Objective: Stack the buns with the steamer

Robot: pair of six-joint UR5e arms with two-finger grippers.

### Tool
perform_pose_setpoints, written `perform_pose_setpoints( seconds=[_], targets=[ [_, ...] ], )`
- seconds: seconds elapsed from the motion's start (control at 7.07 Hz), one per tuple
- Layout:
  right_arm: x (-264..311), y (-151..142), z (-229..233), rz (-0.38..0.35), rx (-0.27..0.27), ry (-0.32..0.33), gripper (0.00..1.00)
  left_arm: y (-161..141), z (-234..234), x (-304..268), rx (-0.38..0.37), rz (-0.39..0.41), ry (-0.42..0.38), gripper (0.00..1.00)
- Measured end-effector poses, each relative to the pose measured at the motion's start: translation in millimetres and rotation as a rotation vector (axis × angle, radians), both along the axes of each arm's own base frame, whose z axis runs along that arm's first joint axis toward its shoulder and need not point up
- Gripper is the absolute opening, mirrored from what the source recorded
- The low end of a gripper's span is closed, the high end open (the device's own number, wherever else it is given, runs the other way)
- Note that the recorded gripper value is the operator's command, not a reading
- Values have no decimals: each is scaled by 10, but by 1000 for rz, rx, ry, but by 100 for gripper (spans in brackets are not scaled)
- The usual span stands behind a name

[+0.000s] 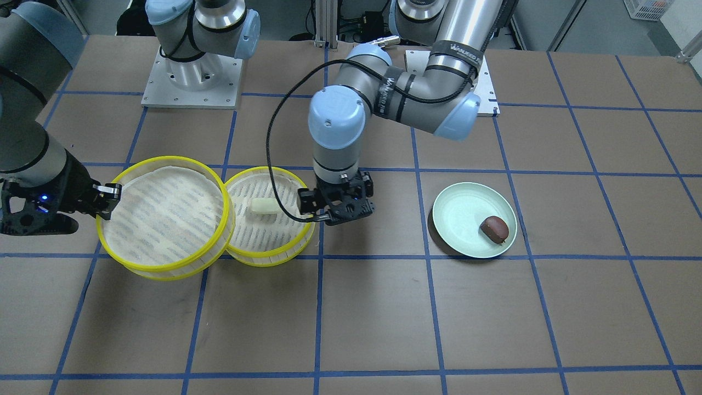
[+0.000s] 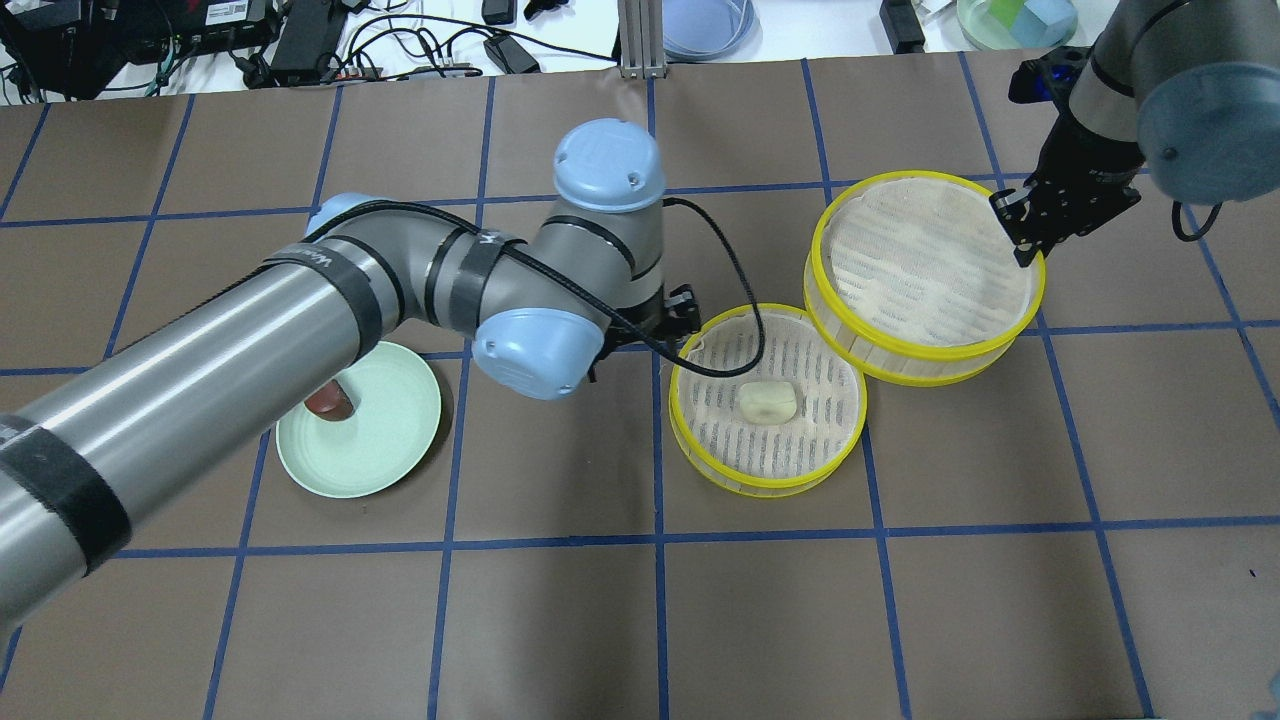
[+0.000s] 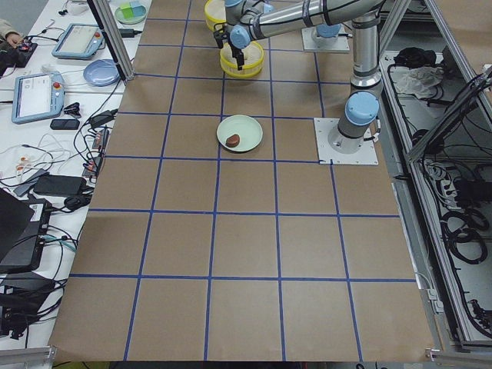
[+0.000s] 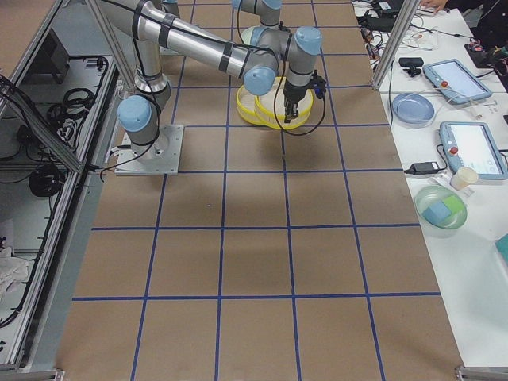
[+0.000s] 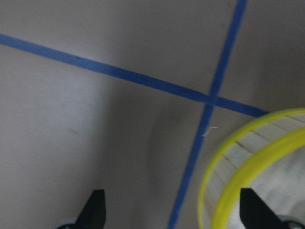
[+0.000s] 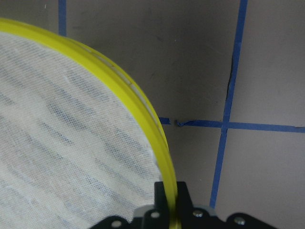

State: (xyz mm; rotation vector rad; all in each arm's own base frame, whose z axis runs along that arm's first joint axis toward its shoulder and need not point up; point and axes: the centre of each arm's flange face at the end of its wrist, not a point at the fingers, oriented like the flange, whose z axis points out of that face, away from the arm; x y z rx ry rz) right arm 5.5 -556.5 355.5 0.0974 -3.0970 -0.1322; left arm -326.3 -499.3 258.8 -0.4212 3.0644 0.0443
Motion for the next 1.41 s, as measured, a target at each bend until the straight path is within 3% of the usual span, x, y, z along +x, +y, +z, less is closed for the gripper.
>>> perform_pose_setpoints(
  seconds=[0.42,0.71,0.99,1.41],
  targets=[
    [736,396,-178,-27,28,7,0,-376,438,1386,5,-78,-81,99],
    [988,576,-331,-4,2,-4,0,-471,573,2319,63,-93,-88,94],
    [1122,703,-509,30,-44,-17,0,-407,402,2996,138,-56,-34,94],
    [1363,782,-598,85,-56,-18,0,-311,144,3421,177,-4,80,90]
  ],
)
